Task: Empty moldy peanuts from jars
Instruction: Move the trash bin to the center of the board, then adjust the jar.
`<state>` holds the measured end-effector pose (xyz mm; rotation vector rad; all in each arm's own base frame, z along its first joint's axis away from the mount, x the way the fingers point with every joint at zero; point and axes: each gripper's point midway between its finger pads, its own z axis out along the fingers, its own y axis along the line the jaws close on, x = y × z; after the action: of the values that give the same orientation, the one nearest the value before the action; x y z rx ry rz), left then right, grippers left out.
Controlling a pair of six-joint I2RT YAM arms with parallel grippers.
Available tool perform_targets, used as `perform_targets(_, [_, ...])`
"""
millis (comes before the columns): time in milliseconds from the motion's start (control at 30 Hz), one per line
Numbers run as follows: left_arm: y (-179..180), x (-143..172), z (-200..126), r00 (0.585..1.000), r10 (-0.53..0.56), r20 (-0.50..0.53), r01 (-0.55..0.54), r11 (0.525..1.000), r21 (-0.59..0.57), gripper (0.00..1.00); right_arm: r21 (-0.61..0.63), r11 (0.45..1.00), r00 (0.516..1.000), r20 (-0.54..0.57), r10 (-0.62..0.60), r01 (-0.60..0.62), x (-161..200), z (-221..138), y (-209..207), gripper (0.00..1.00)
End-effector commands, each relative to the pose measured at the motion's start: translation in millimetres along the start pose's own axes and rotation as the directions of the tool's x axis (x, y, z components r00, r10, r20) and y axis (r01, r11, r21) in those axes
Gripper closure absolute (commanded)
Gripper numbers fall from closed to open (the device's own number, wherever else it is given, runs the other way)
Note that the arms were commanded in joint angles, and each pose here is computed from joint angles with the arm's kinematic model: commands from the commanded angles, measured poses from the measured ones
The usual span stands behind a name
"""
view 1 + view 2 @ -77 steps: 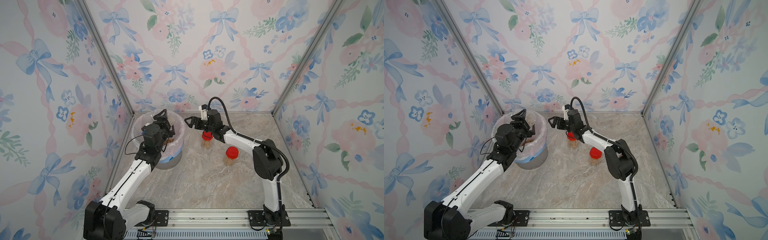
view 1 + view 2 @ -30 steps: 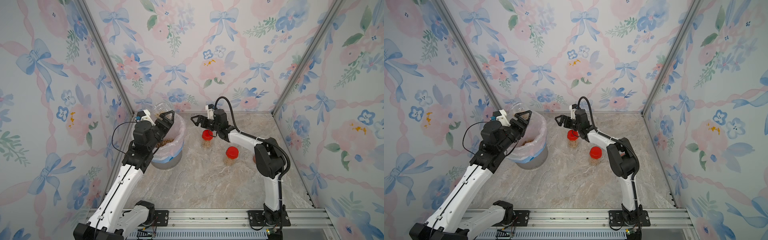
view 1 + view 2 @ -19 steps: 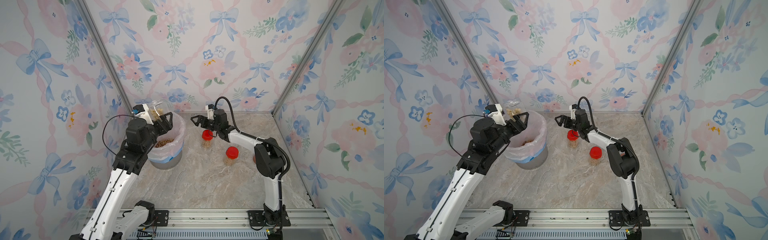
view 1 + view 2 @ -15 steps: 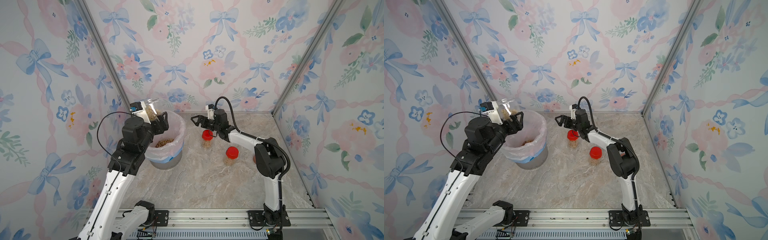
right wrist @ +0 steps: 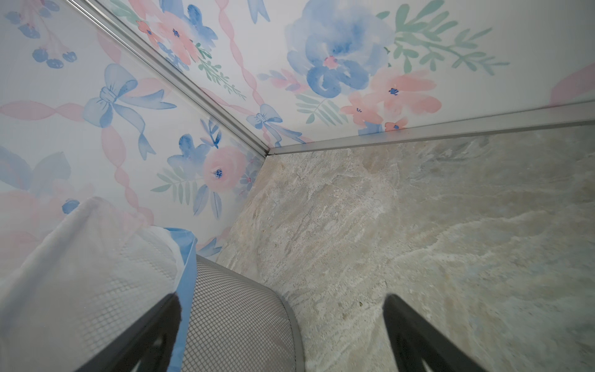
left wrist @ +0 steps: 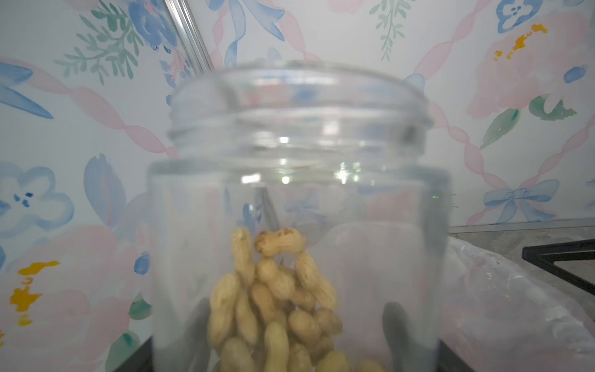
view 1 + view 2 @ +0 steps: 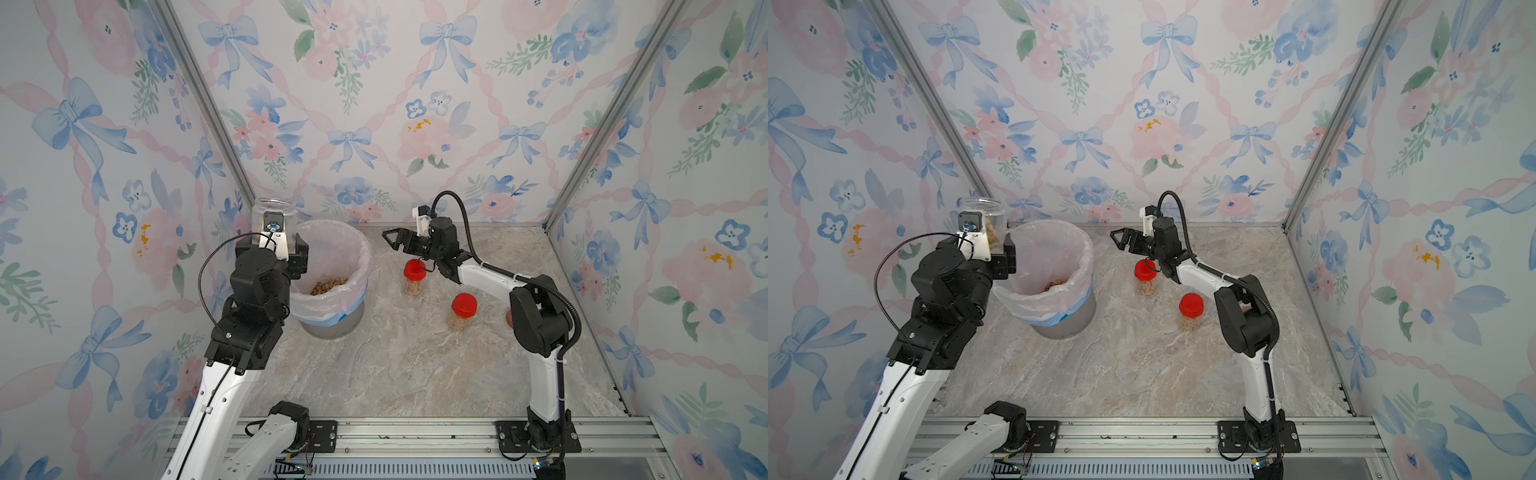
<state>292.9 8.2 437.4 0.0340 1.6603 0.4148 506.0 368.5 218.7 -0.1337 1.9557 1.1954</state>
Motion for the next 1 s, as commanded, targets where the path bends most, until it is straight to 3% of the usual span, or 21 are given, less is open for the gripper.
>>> perform_targets(0, [16,-44,-20,0.986,-0.023,0.168,0.024,1.0,-0.002,0.97,-0.14,0.99,1.0,0.007,-0.003,0.004,-18,-7,42,0.03])
perform_targets(233, [-22,-34,-25,0.98,-0.023,0.198,-0.015,0.982,0.19,0.98,-0.278,0.957,0.996,-0.007,-0.09,0.085,-30,-12,97,0.01])
perform_targets(633, [-83,-31,-32,0.976,-0.13,0.175,0.029,0.874,0.485,0.98,-0.455,0.863,0.966,-0.022,-0.258,0.221,-21,-20,175,0.01])
perform_targets(967, [-110,-20,-28,0.986,-0.08,0.149,-0.006,0.862,0.507,0.98,-0.498,0.831,0.953,-0.027,-0.301,0.249,-10,-22,214,0.02])
